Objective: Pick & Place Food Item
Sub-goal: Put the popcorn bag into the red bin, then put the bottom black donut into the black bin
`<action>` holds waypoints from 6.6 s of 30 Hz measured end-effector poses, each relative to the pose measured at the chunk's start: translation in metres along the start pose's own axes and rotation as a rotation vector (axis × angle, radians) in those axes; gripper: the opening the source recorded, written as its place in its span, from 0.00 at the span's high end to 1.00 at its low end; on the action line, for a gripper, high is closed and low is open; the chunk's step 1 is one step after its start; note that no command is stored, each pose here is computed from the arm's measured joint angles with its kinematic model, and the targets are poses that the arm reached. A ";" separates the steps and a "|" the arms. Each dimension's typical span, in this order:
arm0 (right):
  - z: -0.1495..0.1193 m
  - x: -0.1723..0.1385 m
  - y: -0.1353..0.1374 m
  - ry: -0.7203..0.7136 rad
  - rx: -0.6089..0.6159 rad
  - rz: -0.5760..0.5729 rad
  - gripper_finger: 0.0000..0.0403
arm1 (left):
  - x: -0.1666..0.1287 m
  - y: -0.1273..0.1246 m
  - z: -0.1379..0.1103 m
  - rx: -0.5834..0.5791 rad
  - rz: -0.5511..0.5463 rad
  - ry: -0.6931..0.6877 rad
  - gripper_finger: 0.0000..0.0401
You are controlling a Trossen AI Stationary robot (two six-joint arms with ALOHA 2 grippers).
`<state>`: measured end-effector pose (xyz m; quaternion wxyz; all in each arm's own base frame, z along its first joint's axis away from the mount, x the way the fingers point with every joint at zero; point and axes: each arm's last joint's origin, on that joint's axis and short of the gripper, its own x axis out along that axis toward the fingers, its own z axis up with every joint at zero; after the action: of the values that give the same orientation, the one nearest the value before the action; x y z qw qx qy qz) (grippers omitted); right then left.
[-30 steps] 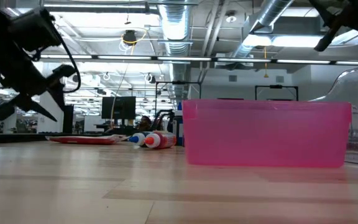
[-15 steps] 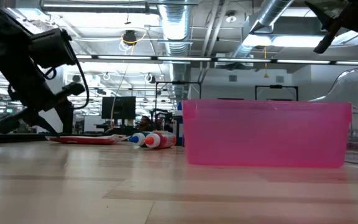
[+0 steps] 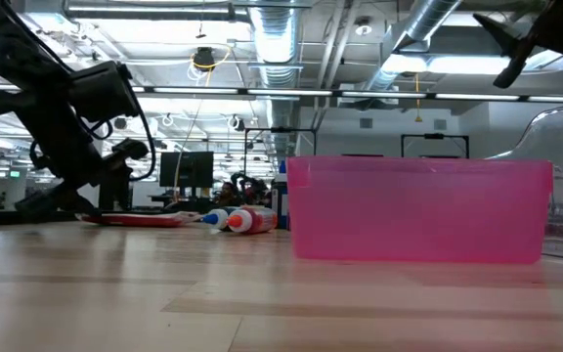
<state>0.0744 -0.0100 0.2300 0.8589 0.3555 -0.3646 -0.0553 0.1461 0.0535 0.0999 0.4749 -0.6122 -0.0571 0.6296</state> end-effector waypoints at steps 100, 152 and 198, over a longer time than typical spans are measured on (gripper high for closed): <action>-0.001 -0.001 0.004 0.042 0.094 0.061 0.66 | -0.070 -0.136 -0.178 0.747 -0.682 0.818 0.64; 0.018 0.001 0.017 -0.114 0.133 0.141 0.66 | -0.247 0.016 -0.093 1.758 -0.499 1.267 0.52; 0.022 0.066 0.056 0.102 -0.050 0.051 0.53 | -0.183 0.081 -0.110 2.253 -0.505 1.012 0.28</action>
<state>0.0985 -0.0049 0.3159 0.8860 0.3268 -0.3281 -0.0243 0.1577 -0.1682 0.1513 0.8080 -0.0128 0.5831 -0.0834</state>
